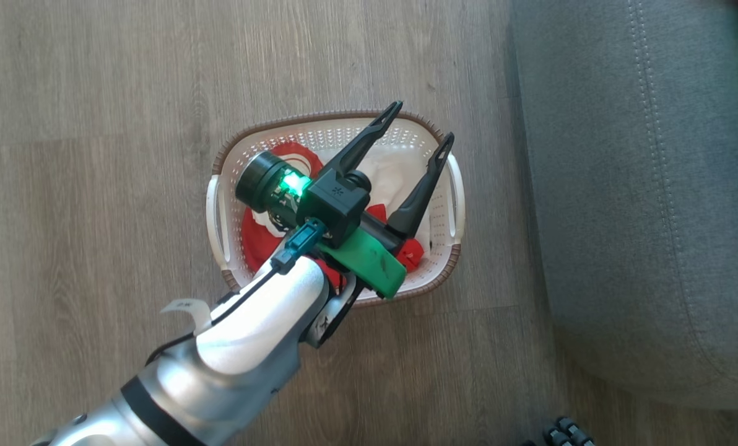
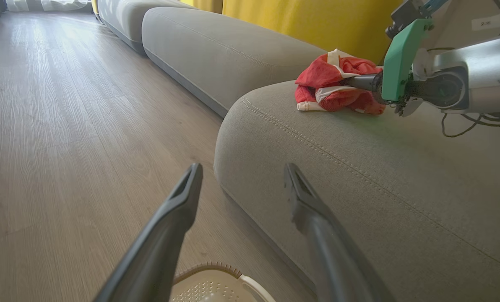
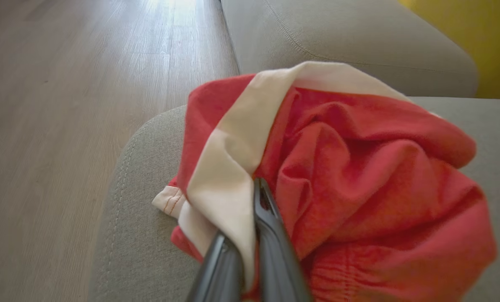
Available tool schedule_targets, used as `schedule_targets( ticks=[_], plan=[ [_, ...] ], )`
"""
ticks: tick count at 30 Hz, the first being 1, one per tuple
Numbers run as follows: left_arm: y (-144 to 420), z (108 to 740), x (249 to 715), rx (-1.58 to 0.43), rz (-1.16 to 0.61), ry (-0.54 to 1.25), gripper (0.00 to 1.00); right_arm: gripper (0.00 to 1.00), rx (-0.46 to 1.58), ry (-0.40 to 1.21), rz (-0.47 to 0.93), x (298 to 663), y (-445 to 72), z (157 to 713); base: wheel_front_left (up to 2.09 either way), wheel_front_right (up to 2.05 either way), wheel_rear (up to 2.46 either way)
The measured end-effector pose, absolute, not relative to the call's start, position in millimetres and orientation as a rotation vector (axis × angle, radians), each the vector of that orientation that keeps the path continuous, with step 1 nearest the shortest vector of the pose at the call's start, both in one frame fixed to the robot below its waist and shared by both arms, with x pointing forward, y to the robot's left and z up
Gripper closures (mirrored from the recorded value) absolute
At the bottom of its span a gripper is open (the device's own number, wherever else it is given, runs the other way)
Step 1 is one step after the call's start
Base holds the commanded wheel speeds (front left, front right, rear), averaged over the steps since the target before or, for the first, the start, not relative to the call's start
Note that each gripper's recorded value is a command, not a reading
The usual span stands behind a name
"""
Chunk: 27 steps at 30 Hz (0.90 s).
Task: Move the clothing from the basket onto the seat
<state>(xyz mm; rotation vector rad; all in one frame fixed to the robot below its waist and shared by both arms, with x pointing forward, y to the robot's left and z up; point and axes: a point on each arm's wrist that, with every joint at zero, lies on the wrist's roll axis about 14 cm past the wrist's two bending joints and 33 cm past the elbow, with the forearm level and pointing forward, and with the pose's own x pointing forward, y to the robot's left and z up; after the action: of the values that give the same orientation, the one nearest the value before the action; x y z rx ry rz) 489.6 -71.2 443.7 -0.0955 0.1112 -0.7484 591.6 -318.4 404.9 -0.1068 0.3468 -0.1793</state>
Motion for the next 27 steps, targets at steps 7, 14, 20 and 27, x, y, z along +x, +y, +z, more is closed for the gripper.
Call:
schedule_targets(
  ticks=[7, 14, 20, 27],
  plan=[
    [-77, 452, 485, -0.084, -0.769, 0.095, 0.00, 0.00, -0.105, 0.320, -0.182, 583, -317, 416, 0.00, 0.00, 0.00],
    [-82, 460, 475, -0.091, -0.778, 0.094, 0.00, 0.00, -0.123, 0.270, -0.161, 562, -312, 434, 0.00, 0.00, 0.00],
    [-77, 473, 465, -0.099, -0.757, 0.076, 0.00, 0.00, -0.135, 0.204, -0.125, 545, -302, 461, 0.00, 0.00, 0.00],
    [-56, 489, 452, -0.095, -0.682, 0.059, 0.00, 0.00, -0.119, 0.096, -0.031, 533, -268, 503, 0.00, 0.00, 0.00]
  ],
)
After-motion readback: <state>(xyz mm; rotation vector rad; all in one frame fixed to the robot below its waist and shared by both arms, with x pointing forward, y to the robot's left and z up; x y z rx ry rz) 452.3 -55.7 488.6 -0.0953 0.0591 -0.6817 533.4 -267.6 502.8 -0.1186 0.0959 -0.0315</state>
